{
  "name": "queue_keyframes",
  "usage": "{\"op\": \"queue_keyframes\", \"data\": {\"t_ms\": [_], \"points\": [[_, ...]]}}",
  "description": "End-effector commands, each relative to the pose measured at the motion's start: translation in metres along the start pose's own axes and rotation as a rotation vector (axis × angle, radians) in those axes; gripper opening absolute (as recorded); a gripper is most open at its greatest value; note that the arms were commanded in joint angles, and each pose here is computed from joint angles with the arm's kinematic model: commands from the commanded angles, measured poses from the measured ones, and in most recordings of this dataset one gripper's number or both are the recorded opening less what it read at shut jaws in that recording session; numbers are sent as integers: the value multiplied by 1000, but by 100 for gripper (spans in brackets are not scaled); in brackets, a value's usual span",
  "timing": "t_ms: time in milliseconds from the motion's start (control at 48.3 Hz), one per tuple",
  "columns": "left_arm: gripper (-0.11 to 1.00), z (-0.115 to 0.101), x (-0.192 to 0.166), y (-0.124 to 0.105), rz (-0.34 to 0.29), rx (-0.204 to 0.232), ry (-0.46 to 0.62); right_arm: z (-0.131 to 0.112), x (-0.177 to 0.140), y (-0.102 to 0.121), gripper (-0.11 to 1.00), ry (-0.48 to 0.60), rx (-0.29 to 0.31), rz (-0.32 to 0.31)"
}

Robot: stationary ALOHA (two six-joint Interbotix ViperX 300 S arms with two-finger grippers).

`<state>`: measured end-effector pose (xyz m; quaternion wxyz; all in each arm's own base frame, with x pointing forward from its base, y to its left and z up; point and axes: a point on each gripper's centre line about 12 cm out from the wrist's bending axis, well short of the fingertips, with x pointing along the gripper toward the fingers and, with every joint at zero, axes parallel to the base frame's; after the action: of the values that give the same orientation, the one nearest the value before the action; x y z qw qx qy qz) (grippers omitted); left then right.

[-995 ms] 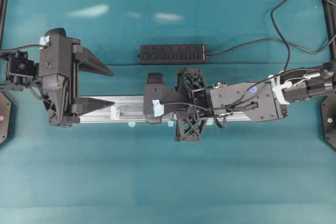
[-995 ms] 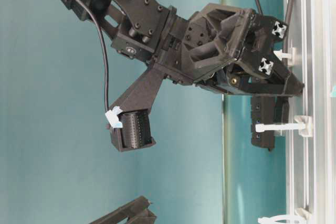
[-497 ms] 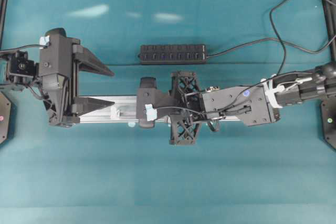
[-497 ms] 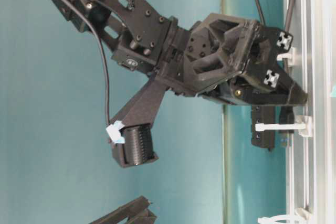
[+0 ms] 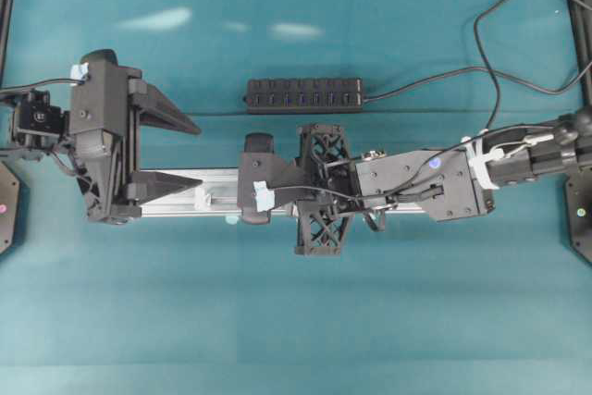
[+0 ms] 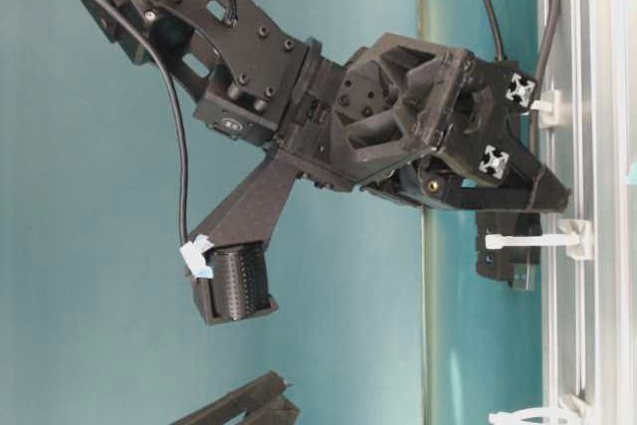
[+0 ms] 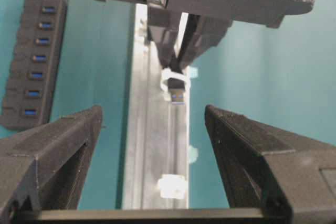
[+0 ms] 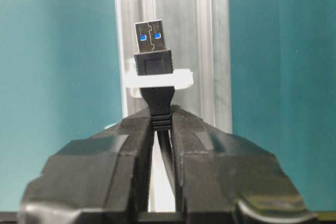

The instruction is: Pass the USB cable through three rings with both arms.

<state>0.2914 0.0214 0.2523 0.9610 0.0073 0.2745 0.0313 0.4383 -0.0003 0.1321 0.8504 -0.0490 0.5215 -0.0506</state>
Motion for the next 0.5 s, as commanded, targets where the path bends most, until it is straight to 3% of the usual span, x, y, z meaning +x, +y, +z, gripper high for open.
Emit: {"op": "queue_keyframes", "data": {"t_ms": [0,228,477], "points": [[87,2,2,0,-1,-8,-3,11,-14,3,-8,-50,7,10],[87,-18,27,-9,-24,-16,85,16,-17,3,-8,-83,26,18],[87,-31,52,-15,-38,-7,100,17,-16,4,-8,-100,61,26]]}}
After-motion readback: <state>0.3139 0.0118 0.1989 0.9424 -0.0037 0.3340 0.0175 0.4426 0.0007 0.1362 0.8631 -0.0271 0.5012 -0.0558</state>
